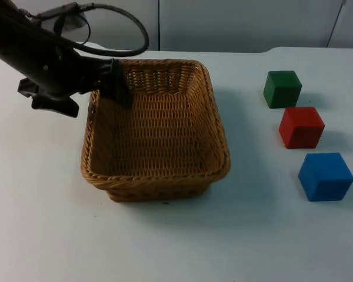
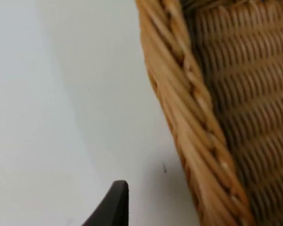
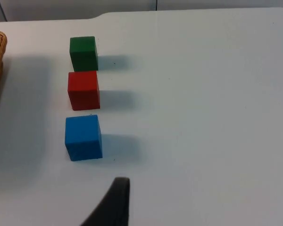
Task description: Pick up the basket with the left hand and place the blue cube into the basket with the right hand.
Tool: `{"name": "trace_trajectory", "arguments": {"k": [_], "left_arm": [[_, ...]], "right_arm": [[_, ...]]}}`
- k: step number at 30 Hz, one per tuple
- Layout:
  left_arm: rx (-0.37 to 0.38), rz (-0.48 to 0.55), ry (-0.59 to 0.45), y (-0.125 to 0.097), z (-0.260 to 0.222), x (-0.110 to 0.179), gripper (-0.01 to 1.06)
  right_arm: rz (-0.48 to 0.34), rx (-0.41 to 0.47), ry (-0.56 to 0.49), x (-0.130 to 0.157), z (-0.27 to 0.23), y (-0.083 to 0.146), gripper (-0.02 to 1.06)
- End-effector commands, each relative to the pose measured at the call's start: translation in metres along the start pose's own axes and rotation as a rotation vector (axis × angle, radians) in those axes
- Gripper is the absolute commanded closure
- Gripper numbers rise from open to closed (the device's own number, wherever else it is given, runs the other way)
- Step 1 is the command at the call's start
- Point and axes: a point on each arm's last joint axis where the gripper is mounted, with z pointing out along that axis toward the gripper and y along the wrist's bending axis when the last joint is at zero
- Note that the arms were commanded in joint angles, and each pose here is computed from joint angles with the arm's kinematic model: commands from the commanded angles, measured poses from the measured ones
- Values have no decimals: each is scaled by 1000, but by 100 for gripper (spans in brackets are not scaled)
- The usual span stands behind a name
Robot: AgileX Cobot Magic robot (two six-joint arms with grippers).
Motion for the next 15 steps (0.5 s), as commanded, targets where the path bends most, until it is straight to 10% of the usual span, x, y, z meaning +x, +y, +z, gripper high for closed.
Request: {"name": "trace_trajectory", "arguments": {"k": [1, 15], "left_arm": [[4, -13, 7, 0, 6, 2, 0], [49, -8, 38, -1, 16, 1, 0]], "right_arm": [[3, 4, -7, 1, 1, 0, 0], [2, 4, -7, 1, 1, 0, 1]]}}
